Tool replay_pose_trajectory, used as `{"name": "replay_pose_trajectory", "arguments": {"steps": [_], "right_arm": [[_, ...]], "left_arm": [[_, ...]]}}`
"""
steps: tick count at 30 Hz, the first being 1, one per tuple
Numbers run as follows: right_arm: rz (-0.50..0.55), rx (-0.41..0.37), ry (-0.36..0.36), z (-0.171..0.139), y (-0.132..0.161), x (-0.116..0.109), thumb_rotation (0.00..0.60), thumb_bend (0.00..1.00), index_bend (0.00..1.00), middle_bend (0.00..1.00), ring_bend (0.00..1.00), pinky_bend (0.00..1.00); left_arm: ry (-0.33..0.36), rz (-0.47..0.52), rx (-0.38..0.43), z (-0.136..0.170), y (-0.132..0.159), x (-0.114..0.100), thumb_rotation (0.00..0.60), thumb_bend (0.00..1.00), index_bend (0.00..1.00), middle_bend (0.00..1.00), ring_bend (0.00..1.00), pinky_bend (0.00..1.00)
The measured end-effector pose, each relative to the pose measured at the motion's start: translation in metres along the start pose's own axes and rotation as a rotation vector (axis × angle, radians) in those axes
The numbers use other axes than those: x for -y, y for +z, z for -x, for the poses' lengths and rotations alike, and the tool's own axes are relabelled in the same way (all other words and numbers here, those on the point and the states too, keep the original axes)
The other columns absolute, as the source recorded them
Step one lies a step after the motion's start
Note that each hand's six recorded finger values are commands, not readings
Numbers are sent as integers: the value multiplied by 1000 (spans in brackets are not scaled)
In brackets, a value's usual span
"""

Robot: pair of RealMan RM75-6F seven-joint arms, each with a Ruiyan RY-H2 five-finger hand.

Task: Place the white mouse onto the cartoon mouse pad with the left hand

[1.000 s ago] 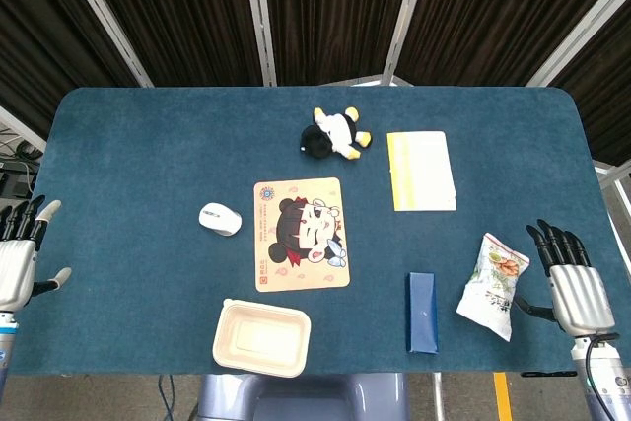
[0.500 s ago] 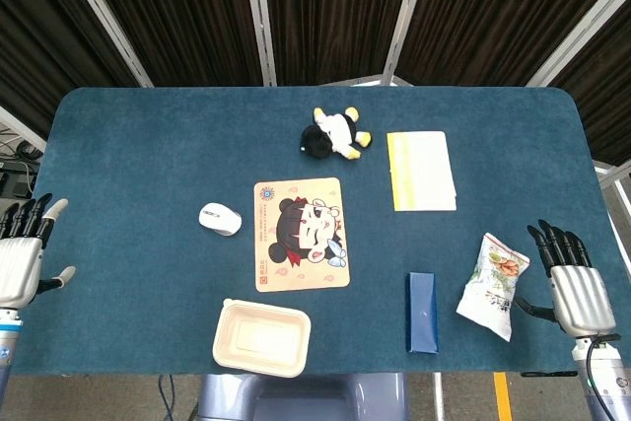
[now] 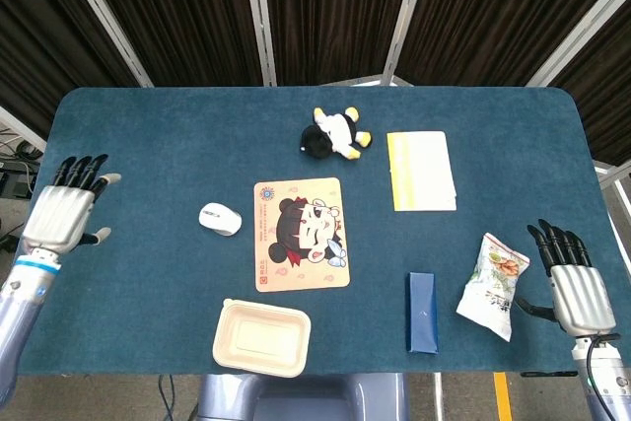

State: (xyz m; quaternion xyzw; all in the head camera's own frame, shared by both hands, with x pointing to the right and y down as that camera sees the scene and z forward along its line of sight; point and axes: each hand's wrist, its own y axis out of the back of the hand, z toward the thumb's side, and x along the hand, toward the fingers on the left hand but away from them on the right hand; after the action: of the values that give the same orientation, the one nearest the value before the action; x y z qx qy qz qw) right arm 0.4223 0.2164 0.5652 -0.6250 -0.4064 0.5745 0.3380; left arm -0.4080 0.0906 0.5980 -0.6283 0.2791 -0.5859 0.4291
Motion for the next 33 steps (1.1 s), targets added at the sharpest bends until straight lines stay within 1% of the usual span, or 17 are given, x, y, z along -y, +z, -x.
{"name": "replay_pose_trajectory", "arguments": {"steps": [4, 6, 10, 13, 19, 22, 28, 33], "right_arm": [[0, 0, 1, 0, 0, 0, 600, 110, 0, 0, 0, 0], [1, 0, 1, 0, 0, 0, 600, 110, 0, 0, 0, 0], [0, 0, 1, 0, 0, 0, 600, 110, 0, 0, 0, 0], [1, 0, 2, 0, 0, 0, 600, 110, 0, 0, 0, 0], [2, 1, 4, 1, 0, 0, 600, 110, 0, 0, 0, 0], [3, 1, 5, 0, 0, 0, 600, 111, 0, 0, 0, 0], [5, 0, 7, 1, 0, 0, 600, 111, 0, 0, 0, 0], [6, 0, 9, 1, 0, 0, 600, 111, 0, 0, 0, 0]], "left_arm": [[-23, -80, 52, -30, 17, 1, 600, 182, 276, 0, 0, 0], [-34, -107, 65, -38, 22, 3, 600, 182, 276, 0, 0, 0], [-70, -167, 92, -56, 36, 13, 600, 184, 275, 0, 0, 0], [-99, -194, 110, -68, 47, 22, 600, 183, 276, 0, 0, 0], [-135, -258, 177, -84, 79, 36, 600, 183, 275, 0, 0, 0], [-145, -272, 204, -88, 95, 44, 600, 183, 275, 0, 0, 0], [-169, -311, 243, -95, 119, 60, 600, 184, 275, 0, 0, 0], [-175, -337, 266, -99, 136, 67, 600, 181, 275, 0, 0, 0]]}}
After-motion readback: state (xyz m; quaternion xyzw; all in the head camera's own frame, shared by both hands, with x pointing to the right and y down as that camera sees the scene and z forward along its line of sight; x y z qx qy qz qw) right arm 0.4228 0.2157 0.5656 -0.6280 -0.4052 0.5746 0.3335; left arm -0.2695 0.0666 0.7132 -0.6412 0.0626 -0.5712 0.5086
